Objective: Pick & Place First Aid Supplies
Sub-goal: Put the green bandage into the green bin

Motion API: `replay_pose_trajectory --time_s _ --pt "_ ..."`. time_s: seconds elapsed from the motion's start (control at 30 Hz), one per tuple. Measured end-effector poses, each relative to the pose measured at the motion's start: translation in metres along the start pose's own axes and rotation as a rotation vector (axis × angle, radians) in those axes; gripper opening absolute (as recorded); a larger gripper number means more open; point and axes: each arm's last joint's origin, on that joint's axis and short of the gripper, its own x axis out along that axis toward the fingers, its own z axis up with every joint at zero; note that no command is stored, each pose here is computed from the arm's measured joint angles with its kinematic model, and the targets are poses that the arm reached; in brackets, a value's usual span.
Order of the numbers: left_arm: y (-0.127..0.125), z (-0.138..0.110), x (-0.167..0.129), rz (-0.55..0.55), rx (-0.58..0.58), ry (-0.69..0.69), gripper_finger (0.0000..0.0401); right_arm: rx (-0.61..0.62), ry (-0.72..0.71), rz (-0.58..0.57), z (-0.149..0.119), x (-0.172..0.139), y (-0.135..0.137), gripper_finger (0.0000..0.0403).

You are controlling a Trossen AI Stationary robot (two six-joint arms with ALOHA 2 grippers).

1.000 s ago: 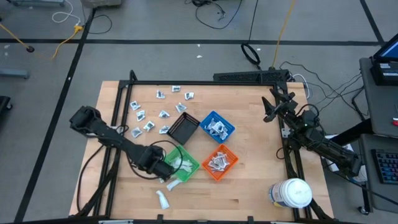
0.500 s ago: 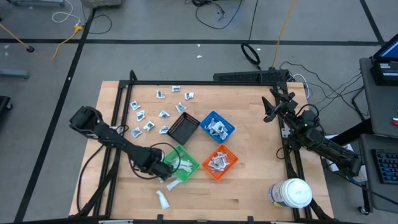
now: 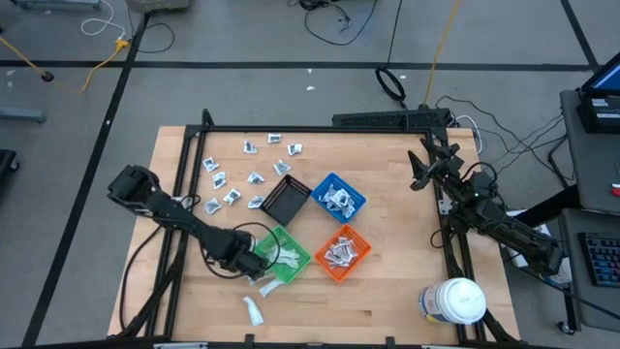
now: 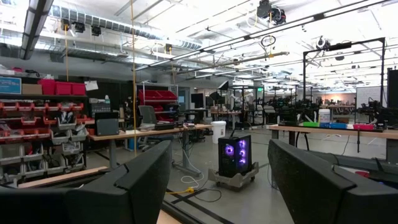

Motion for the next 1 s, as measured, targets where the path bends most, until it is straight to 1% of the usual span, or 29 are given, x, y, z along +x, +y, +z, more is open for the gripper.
replay_pose_trajectory --time_s 0.2,0.27,0.43,0.57,0.73,0.83,1.0 --pt "0.001 -0.002 -0.002 0.003 0.026 0.038 0.0026 0.000 0.001 0.000 0.000 0.000 0.000 0.0263" --pt "0.001 -0.005 -0.008 -0.017 0.029 0.041 0.0008 0.000 0.000 0.000 0.000 0.000 0.000 0.0263" --pt "0.003 -0.011 -0.035 -0.033 0.051 0.038 0.0019 0.000 0.000 0.000 0.000 0.000 0.000 0.0263" --pt "0.006 -0.015 -0.058 -0.051 0.090 0.042 0.0006 0.000 0.001 0.000 0.000 0.000 0.000 0.0263" --pt "0.003 -0.015 -0.072 -0.046 0.130 0.041 0.0009 0.000 0.000 0.000 0.000 0.000 0.000 0.0263" --pt "-0.007 -0.007 -0.081 -0.057 0.174 0.035 0.0004 0.000 0.000 0.000 0.000 0.000 0.000 0.0263" --pt "-0.033 0.015 -0.096 -0.048 0.263 0.015 0.0004 0.000 0.000 0.000 0.000 0.000 0.000 0.0263"
